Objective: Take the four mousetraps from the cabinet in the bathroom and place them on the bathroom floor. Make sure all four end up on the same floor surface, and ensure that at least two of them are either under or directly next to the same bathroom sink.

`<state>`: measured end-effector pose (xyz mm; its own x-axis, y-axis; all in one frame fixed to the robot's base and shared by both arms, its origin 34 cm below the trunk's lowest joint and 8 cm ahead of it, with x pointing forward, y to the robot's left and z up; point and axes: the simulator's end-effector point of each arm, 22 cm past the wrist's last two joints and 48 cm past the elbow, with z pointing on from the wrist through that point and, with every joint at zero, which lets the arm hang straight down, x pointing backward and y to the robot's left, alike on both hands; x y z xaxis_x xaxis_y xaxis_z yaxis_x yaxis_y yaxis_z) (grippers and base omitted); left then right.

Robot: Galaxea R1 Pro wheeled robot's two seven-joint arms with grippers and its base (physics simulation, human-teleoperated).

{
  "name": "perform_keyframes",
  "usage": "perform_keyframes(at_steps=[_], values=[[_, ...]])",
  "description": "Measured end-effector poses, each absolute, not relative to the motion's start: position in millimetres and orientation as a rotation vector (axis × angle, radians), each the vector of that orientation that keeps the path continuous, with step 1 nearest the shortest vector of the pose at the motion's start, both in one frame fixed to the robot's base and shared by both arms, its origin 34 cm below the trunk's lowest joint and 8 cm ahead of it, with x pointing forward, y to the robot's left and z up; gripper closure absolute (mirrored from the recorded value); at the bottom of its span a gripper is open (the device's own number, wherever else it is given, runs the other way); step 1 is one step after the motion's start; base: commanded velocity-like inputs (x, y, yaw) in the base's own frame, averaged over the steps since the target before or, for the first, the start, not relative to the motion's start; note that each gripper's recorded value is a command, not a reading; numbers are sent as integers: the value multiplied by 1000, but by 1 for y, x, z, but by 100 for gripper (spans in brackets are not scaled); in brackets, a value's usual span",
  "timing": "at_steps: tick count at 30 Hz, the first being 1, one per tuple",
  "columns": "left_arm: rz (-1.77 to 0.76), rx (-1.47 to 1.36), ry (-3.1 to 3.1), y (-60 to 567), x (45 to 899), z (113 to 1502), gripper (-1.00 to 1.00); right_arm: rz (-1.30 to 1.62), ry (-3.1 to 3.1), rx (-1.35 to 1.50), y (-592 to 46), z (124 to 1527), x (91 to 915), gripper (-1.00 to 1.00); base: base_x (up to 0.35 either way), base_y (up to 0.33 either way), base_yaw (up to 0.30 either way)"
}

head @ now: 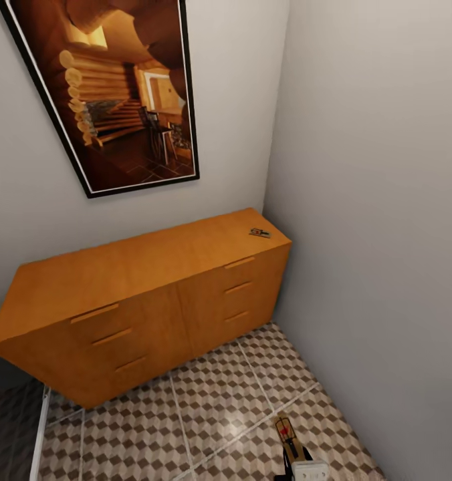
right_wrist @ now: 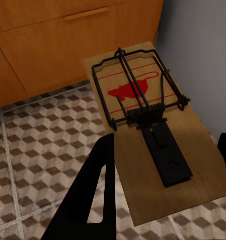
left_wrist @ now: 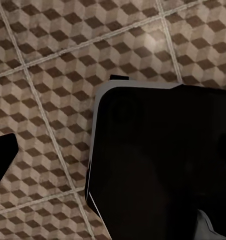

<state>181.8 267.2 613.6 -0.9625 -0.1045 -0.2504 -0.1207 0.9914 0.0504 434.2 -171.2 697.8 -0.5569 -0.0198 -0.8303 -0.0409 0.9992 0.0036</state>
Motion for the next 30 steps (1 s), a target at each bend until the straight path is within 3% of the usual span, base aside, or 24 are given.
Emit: perform_keyframes(at_steps=[6,17,30], values=[[94,-165,2879,267,184,614,-100,27,2155,-42,-171,700,436,100,75,39,-221],[91,-163,2869,267,188,615,-100,27,2144,-42,-171,704,439,100,236,155,-221],[89,-163,2858,266,192,616,-100,27,2131,-41,-171,708,443,100,178,11,-216]])
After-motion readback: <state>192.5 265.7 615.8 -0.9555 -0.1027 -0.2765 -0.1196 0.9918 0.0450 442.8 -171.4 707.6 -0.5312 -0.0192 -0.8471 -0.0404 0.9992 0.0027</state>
